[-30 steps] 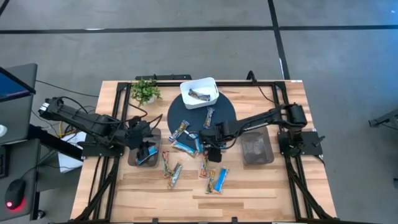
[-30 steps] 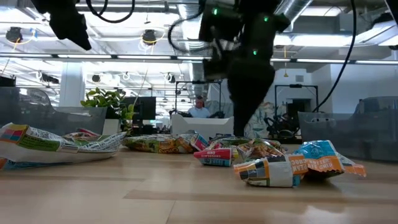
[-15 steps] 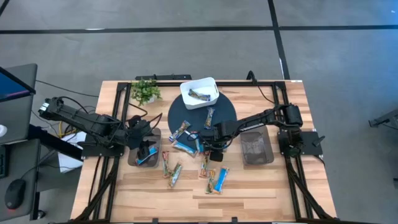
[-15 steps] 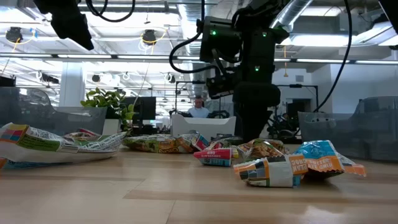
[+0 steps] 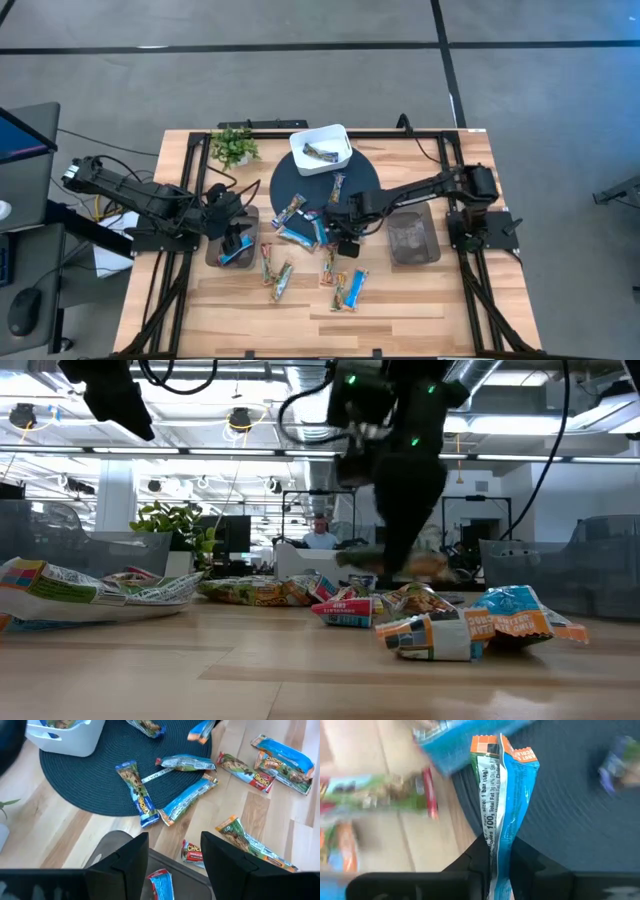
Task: Pick and place Granola Bars by type
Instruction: Put the yellow granola bar into the right black bin
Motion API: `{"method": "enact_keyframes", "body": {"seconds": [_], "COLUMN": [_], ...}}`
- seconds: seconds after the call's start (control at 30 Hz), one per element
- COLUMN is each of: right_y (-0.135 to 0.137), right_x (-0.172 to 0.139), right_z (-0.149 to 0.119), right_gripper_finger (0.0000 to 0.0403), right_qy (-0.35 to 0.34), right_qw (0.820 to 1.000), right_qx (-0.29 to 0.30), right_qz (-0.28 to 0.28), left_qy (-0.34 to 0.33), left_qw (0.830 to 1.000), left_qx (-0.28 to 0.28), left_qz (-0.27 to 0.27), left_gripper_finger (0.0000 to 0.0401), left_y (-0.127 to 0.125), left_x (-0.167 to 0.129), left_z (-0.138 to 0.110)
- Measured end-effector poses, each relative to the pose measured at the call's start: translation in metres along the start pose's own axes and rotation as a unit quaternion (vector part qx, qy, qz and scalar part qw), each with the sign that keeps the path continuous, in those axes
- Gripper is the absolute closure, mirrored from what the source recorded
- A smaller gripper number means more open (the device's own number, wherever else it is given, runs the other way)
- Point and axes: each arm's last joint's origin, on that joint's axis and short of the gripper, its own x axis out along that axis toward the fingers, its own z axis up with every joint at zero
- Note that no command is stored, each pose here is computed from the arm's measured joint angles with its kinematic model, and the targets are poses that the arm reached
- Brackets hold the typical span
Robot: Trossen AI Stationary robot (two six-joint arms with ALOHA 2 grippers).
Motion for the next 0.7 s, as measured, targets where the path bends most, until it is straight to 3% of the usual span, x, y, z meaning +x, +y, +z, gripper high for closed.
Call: {"method": "enact_keyframes", "body": {"seconds": [0.2,0.33,0.5,0.7], "right_y": [0.005,0.007,0.0,-0.006], "right_x": [-0.046,-0.081,-0.117,-0.136], "right_z": [-0.004,-0.019,-0.047,-0.098], "right_gripper_finger": [0.0373,0.0378,0.037,0.0378], "right_qy": [-0.063,-0.076,-0.076,-0.101], "right_qw": [0.998,0.996,0.996,0.993], "right_qx": [-0.027,-0.035,-0.015,0.036], "right_qz": [0.01,-0.014,-0.05,-0.044], "left_qy": [-0.004,-0.004,-0.006,-0.018], "left_qw": [1.0,1.0,1.0,1.0], "left_qx": [-0.005,-0.006,-0.006,-0.002], "left_qz": [-0.001,-0.001,0.001,0.011], "left_gripper_finger": [0.0227,0.0227,0.0227,0.0227], "left_y": [0.0,-0.001,0.0,0.0], "left_x": [0.0,0.0,0.0,0.0], "left_z": [0.001,0.001,0.001,0.002]}}
